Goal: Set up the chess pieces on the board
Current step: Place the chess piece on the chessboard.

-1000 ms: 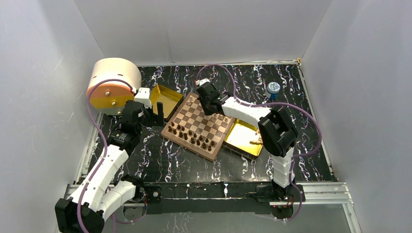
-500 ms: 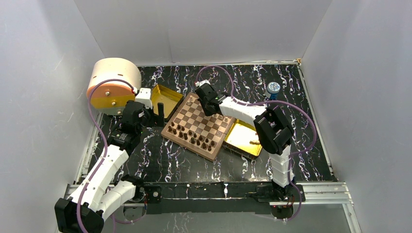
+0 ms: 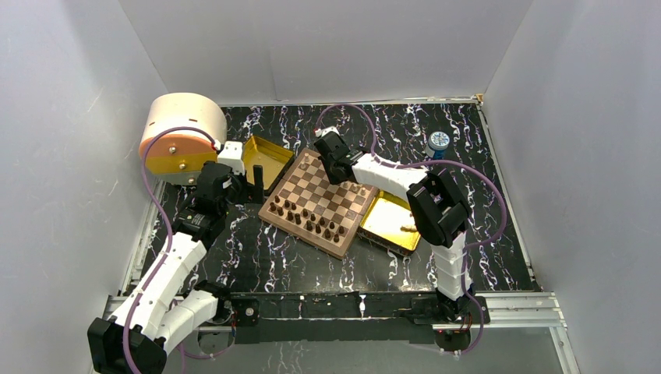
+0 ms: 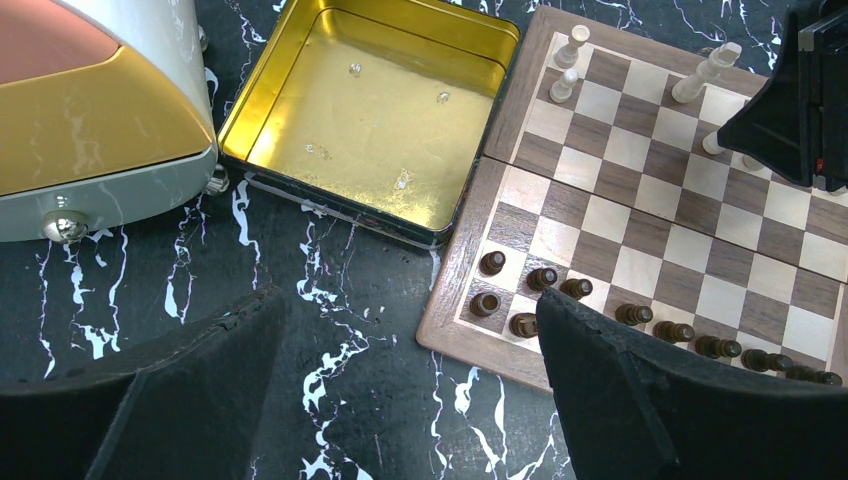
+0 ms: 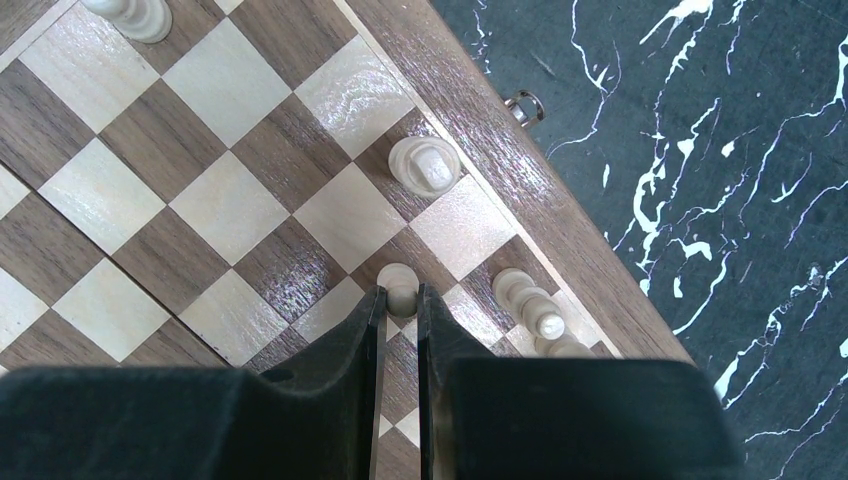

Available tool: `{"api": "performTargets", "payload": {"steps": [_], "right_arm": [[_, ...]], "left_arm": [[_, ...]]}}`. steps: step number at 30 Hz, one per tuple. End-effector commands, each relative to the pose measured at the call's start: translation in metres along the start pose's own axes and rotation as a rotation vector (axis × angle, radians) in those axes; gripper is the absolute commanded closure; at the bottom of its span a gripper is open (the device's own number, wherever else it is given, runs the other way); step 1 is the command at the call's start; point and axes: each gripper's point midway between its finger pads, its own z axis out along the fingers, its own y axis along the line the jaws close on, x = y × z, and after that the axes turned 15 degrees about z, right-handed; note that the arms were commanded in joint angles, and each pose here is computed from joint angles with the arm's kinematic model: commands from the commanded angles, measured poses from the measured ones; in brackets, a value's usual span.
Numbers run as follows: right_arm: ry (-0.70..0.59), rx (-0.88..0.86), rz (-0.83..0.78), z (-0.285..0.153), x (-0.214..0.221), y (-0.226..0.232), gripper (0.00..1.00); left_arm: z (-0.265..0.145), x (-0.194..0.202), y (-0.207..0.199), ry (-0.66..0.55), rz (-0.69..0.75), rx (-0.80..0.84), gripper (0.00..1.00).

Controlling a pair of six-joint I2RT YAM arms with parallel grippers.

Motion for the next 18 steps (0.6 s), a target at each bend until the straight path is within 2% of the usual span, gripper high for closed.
{"api": "performTargets", "payload": {"steps": [1, 6, 10, 18], "right_arm": [[-0.008, -0.005, 0.021, 0.003, -0.008, 0.004, 0.92], [-0.007, -0.021, 0.029, 0.002, -0.008, 0.007, 0.87], [-0.014, -0.028, 0.038, -0.001, -0.013, 0.009, 0.79], [-0.023, -0.032, 0.047, -0.009, -0.021, 0.01, 0.72]], "left_arm": [[-0.006, -0.012, 0.004, -0.034, 0.007, -0.013, 0.07], [-0.006, -0.012, 0.004, -0.033, 0.008, -0.013, 0.07], [-0.006, -0.011, 0.003, -0.033, 0.009, -0.01, 0.07], [-0.006, -0.012, 0.003, -0.036, 0.008, -0.007, 0.07]]}}
